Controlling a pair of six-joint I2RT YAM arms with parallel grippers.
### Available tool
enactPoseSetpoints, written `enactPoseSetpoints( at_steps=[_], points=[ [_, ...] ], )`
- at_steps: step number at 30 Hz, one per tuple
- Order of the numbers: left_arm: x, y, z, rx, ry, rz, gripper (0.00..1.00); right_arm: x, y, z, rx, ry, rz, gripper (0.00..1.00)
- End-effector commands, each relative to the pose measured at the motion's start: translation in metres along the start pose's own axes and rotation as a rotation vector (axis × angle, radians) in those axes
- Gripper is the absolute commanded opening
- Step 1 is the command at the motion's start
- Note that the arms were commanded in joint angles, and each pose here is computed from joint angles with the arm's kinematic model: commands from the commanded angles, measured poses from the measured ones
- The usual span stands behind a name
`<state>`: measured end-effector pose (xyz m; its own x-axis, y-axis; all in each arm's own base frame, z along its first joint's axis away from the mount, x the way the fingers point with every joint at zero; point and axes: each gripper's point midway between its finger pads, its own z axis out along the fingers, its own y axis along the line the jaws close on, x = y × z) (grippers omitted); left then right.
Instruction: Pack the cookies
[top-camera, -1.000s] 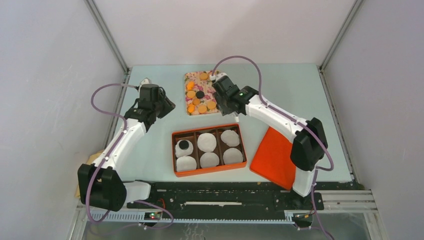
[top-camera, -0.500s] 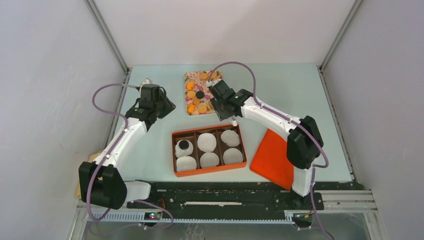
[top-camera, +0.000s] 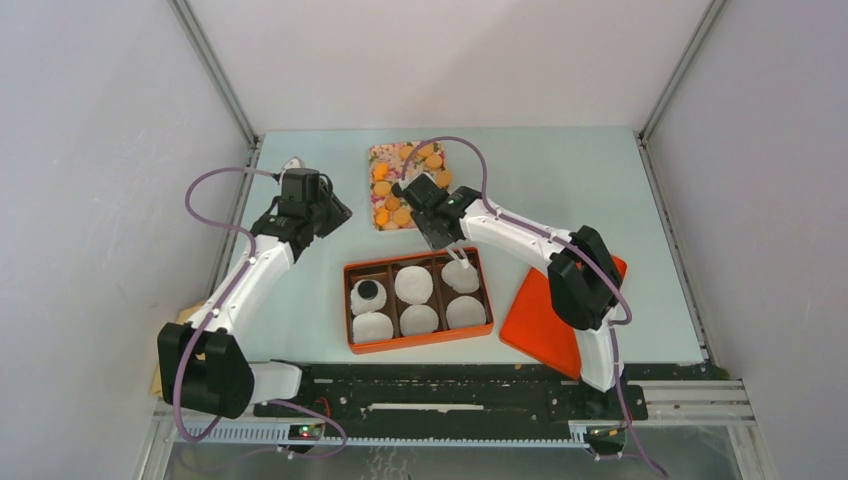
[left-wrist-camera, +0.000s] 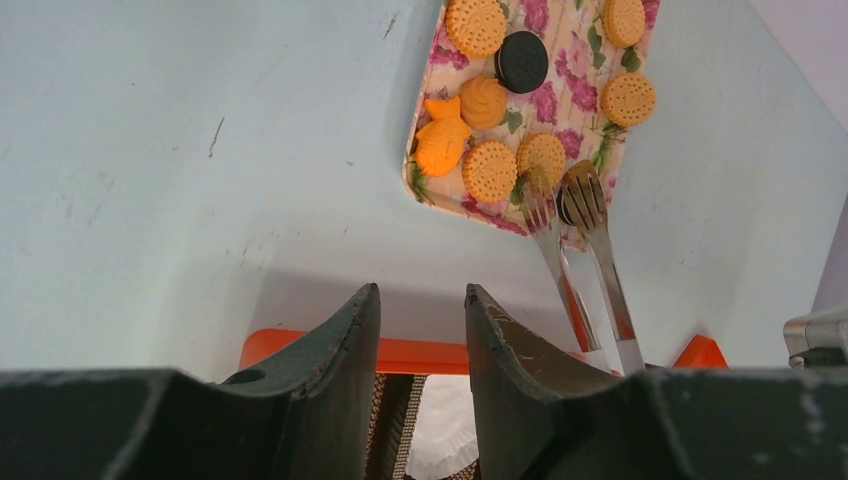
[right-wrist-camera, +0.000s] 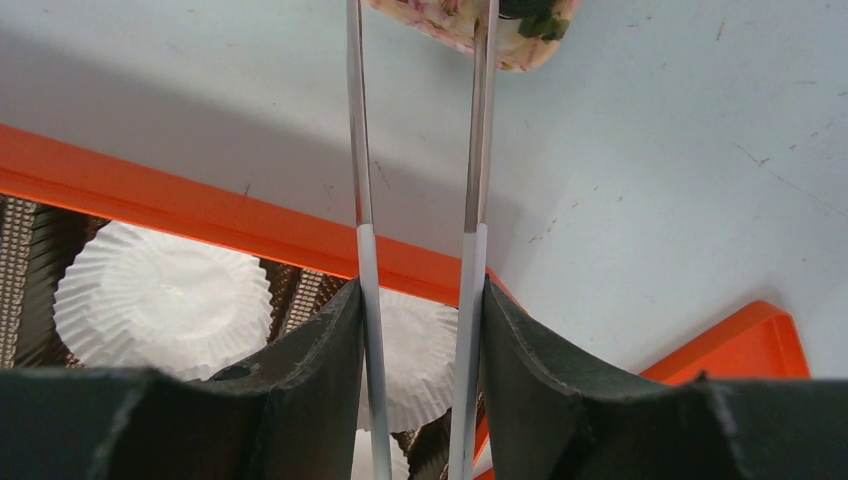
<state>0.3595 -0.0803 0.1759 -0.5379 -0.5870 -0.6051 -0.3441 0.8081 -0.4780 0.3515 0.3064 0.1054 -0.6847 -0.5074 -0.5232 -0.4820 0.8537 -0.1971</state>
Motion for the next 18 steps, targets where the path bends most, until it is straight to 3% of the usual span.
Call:
enactPoseSetpoints(
  at_steps=[1, 10, 18],
  points=[
    [0.005, 0.002, 0.001, 0.013, 0.012, 0.009, 0.42, -0.03, -0.018, -0.012, 0.065, -0.08, 0.033, 0.5],
    [0.004, 0.001, -0.001, 0.017, 0.008, 0.006, 0.42, -0.042, -0.016, -0.001, -0.01, -0.08, 0.078, 0.49],
    [0.01, 0.001, 0.001, 0.021, 0.038, 0.015, 0.42, -0.028, -0.011, 0.009, -0.064, -0.008, 0.107, 0.5]
  ],
)
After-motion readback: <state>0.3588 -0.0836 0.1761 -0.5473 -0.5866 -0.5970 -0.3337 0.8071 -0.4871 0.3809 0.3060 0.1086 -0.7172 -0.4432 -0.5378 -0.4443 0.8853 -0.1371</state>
